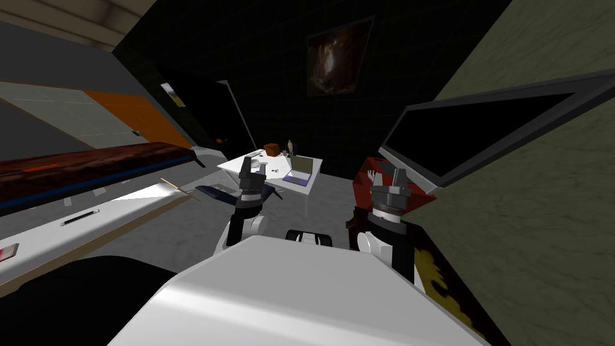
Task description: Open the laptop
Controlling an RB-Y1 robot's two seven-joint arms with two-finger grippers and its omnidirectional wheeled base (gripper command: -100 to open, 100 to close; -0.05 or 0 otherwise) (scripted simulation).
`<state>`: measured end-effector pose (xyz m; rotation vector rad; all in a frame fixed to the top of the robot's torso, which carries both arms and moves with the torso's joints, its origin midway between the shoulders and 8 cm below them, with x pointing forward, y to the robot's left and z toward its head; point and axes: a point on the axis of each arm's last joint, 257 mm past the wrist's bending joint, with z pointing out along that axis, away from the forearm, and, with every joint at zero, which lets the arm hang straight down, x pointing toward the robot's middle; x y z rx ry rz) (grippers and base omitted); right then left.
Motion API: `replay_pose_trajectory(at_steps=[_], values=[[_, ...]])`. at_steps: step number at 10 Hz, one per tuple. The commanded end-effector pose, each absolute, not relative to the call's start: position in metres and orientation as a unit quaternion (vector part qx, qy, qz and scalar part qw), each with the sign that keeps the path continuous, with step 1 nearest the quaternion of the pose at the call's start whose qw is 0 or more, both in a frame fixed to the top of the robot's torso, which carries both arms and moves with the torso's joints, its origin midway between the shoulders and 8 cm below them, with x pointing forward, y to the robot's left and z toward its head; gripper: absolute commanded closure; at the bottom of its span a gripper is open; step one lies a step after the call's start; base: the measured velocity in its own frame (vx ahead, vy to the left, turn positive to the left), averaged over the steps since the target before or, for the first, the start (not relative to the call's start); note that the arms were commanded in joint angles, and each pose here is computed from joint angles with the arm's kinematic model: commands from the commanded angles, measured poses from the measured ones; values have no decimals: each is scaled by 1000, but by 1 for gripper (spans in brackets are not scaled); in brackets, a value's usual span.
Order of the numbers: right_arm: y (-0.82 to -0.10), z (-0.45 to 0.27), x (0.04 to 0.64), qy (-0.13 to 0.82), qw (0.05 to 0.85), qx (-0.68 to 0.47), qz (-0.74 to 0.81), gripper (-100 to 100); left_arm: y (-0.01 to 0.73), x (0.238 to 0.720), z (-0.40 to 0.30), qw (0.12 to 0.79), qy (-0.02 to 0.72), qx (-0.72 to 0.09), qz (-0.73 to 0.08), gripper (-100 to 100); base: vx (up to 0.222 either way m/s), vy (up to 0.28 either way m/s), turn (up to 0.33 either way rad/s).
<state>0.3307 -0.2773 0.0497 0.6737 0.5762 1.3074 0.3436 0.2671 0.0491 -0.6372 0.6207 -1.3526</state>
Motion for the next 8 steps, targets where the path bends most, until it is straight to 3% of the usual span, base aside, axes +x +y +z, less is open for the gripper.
replay_pose_trajectory(at_steps=[1,2,8], values=[[-277,50,331,259,704,303,588,0,267,344,49,690,278,-285,-605,0,0,0,0],[-277,50,331,259,704,303,588,0,261,352,42,684,297,-276,-606,-100,18,11,-19],[-277,49,331,259,704,303,588,0,242,395,10,661,354,-261,-608,-100,37,25,-37]])
